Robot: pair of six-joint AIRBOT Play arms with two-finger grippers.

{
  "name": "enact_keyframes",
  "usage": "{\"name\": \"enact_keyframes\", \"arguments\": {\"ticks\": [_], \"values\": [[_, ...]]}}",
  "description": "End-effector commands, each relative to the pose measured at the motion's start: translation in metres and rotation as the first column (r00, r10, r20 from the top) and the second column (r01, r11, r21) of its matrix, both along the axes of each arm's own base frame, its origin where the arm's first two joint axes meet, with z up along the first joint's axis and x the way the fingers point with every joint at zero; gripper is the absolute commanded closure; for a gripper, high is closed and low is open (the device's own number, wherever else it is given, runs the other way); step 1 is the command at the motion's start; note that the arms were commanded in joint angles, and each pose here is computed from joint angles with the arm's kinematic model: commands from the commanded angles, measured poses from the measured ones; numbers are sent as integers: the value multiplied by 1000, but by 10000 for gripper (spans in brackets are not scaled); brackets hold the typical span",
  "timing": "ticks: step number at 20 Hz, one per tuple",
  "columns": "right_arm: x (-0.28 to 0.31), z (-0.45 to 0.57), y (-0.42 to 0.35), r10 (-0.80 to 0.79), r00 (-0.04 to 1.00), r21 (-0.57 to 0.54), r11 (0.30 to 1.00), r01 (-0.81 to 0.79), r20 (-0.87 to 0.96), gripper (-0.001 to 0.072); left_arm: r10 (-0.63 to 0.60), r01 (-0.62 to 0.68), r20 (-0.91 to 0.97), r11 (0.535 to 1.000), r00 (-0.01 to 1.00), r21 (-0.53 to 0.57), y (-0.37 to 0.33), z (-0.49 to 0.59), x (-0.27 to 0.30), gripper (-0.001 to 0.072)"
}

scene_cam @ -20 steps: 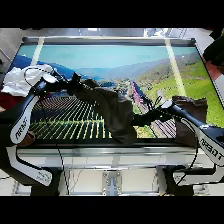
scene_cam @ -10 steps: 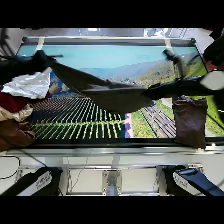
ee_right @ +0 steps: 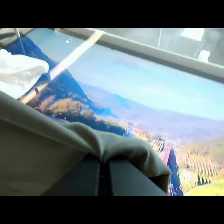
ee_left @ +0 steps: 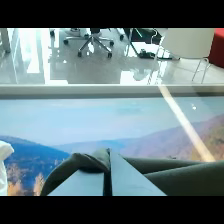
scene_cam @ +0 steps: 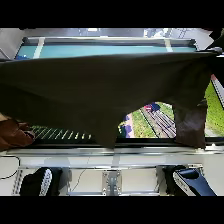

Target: Fold the shirts.

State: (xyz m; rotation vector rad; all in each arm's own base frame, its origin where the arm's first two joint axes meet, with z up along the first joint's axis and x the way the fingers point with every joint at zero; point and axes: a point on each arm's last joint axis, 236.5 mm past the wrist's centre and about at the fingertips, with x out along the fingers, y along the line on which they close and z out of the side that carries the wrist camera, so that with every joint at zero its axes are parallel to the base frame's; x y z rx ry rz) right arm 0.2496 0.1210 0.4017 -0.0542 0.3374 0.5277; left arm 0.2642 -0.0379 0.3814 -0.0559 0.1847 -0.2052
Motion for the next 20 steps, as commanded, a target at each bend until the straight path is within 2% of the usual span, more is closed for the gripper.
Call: {"name": "enact_keyframes", "arguments": {"ticks": [1, 3, 5, 7, 8, 9, 11, 12, 13, 14, 15, 16, 18, 20], "values": [[32, -57, -2, -15, 974, -65, 998, 1, -226, 699, -47, 42, -200, 999, 979, -29, 4, -51, 35, 700], [64, -134, 11, 21, 881, -63, 996, -57, -472, 699, -121, 109, -370, 993, 921, -53, 0, -110, 85, 700], [88, -214, 31, 77, 744, 3, 995, -100, -664, 699, -167, 156, -470, 986, 867, -63, -9, -167, 136, 701], [110, -296, 37, 76, 617, 21, 995, -95, -783, 698, -108, 116, -480, 993, 871, -13, -7, -216, 197, 700], [130, -331, 34, 43, 596, 7, 998, -62, -802, 697, -65, 69, -452, 998, 890, -9, -7, -236, 231, 701], [160, -360, 31, -2, 615, -8, 1000, -7, -788, 695, -33, 24, -418, 999, 908, -26, -10, -253, 260, 700], [237, -388, 23, -104, 734, 13, 988, 152, -671, 694, 17, -38, -359, 998, 933, -51, -18, -284, 304, 700], [269, -389, 18, -152, 785, 54, 972, 231, -601, 661, 27, -54, -353, 996, 935, -67, -24, -298, 317, 698], [297, -382, 11, -203, 823, 108, 947, 303, -531, 471, 36, -69, -353, 994, 935, -82, -27, -308, 327, 672], [314, -372, 3, -245, 847, 145, 926, 349, -472, 235, 44, -87, -352, 990, 935, -108, -28, -311, 332, 454], [326, -359, -4, -275, 865, 162, 915, 370, -420, 182, 56, -110, -345, 984, 937, -140, -26, -308, 335, 62], [333, -342, -13, -290, 877, 165, 913, 374, -384, 183, 77, -142, -334, 974, 940, -176, -17, -297, 336, 11], [331, -308, -34, -289, 891, 113, 931, 346, -352, 199, 113, -181, -304, 962, 946, -205, 10, -264, 328, 10], [306, -290, -70, -296, 866, -21, 949, 315, -402, 248, 118, -213, -372, 951, 921, -223, 40, -238, 295, 12]]}}
